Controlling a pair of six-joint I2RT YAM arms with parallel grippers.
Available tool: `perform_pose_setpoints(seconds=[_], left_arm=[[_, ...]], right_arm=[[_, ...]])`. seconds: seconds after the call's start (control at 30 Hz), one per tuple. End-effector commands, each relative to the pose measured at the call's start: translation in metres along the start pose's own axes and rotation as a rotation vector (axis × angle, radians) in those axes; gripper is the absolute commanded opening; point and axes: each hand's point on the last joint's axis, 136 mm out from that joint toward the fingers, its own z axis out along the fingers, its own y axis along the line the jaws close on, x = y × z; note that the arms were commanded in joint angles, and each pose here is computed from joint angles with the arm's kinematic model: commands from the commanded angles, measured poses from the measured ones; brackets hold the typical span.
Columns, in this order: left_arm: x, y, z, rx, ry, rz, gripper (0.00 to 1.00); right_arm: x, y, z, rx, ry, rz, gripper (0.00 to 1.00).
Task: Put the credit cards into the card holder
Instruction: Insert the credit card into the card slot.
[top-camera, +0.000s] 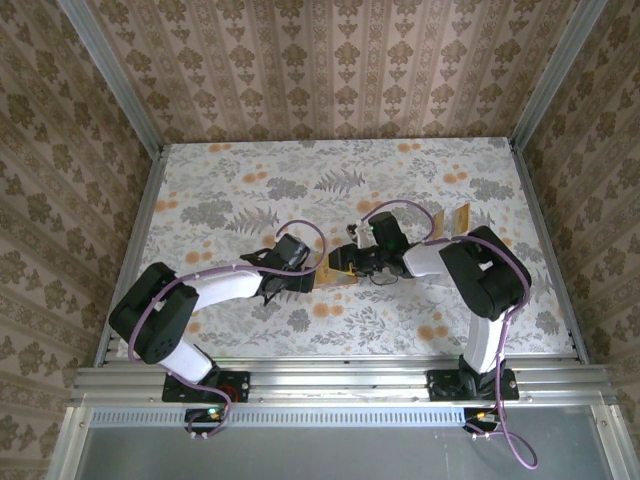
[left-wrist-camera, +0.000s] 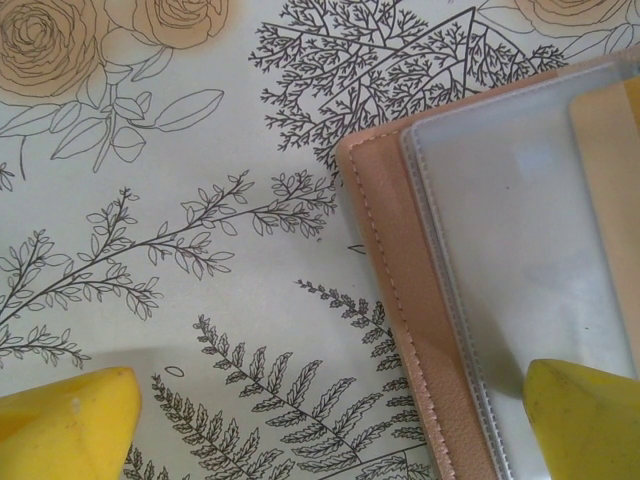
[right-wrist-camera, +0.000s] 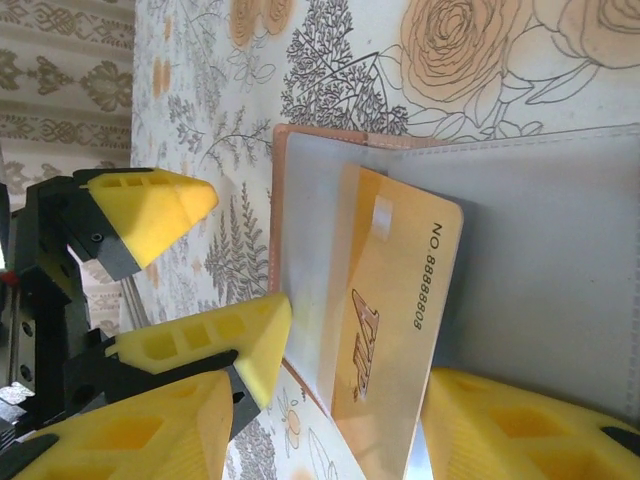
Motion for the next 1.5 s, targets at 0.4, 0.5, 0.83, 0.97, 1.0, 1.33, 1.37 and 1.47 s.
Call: perform_pose_setpoints(seconds=[0.4,0.5,0.83,0.97,1.0,1.33,1.37,1.47], left_arm=[[-0.005,0.017,-0.01,0.033,-0.028,-0.104,0.99],[-0.006,0.023,-0.013,0.023,-0.027,-0.12,0.99],[0.007,0.031,-0.004,-0.013,0.023,-0.128,0.99],[0.008,0.032,0.0,-0.036,0.036,-0.118,0.99],[0.008,0.033,0.0,-0.045,0.041,-0.111,0.99],[0.007,0.031,0.005,-0.08,0.064,-0.061,0.99],[0.006,0.03,0.006,-0.078,0.063,-0.062,0.99],[0.007,0.03,0.006,-0.076,0.066,-0.059,0.99]], right_arm=[[-0.005,-0.014,-0.016,0.188,0.014,-0.019,0.53],[-0.009,-0.007,-0.02,0.188,0.007,-0.033,0.54],[-0.023,-0.006,-0.034,0.299,-0.009,-0.078,0.49],[-0.024,-0.027,-0.044,0.455,0.002,-0.099,0.22],[-0.023,-0.031,-0.046,0.487,0.009,-0.108,0.2],[-0.016,-0.044,-0.034,0.564,0.072,-0.139,0.07],[-0.015,-0.044,-0.032,0.564,0.078,-0.141,0.07],[-0.013,-0.042,-0.024,0.562,0.093,-0.148,0.07]])
